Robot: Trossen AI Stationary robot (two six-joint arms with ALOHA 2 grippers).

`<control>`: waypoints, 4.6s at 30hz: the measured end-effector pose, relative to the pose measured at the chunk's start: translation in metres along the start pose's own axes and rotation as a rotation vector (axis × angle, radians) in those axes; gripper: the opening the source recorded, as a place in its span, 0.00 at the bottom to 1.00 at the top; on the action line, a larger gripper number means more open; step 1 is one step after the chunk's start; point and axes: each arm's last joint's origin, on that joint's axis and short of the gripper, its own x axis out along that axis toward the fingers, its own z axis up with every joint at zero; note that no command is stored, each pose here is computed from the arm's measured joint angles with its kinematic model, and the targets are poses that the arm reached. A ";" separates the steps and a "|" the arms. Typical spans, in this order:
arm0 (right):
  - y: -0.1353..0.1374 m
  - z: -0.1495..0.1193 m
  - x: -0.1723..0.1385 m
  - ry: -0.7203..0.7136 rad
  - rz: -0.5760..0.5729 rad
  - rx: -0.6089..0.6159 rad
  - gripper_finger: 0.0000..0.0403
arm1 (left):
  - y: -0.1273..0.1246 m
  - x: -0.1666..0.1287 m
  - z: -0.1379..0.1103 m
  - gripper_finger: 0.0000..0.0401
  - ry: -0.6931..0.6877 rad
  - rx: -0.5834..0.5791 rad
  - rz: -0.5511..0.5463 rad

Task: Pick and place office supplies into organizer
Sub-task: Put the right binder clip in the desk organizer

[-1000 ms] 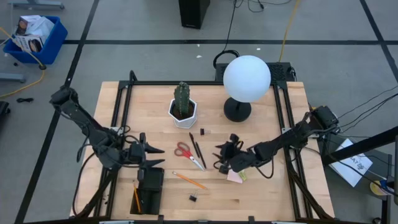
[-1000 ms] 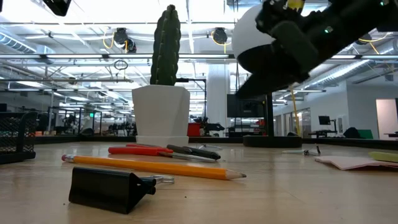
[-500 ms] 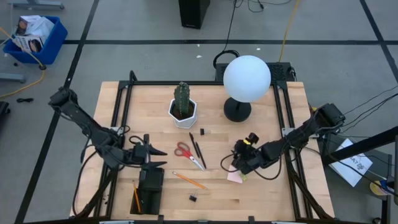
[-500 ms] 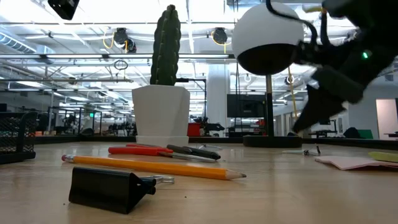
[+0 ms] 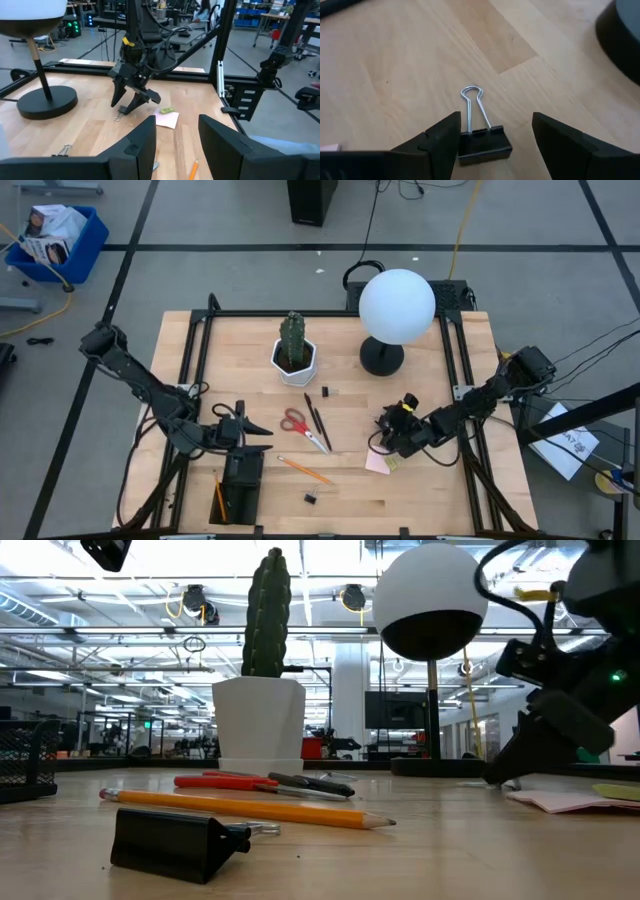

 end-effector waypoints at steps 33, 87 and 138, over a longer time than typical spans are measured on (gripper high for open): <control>0.015 0.001 -0.003 -0.047 0.286 -0.125 0.42 | 0.000 0.000 0.002 0.38 -0.015 0.002 -0.008; 0.202 0.128 0.057 -0.376 0.783 -0.150 0.39 | 0.013 -0.020 0.030 0.38 -0.156 0.068 0.105; 0.252 0.181 0.094 -0.486 0.830 -0.118 0.39 | 0.016 -0.028 0.037 0.38 -0.190 -0.018 0.083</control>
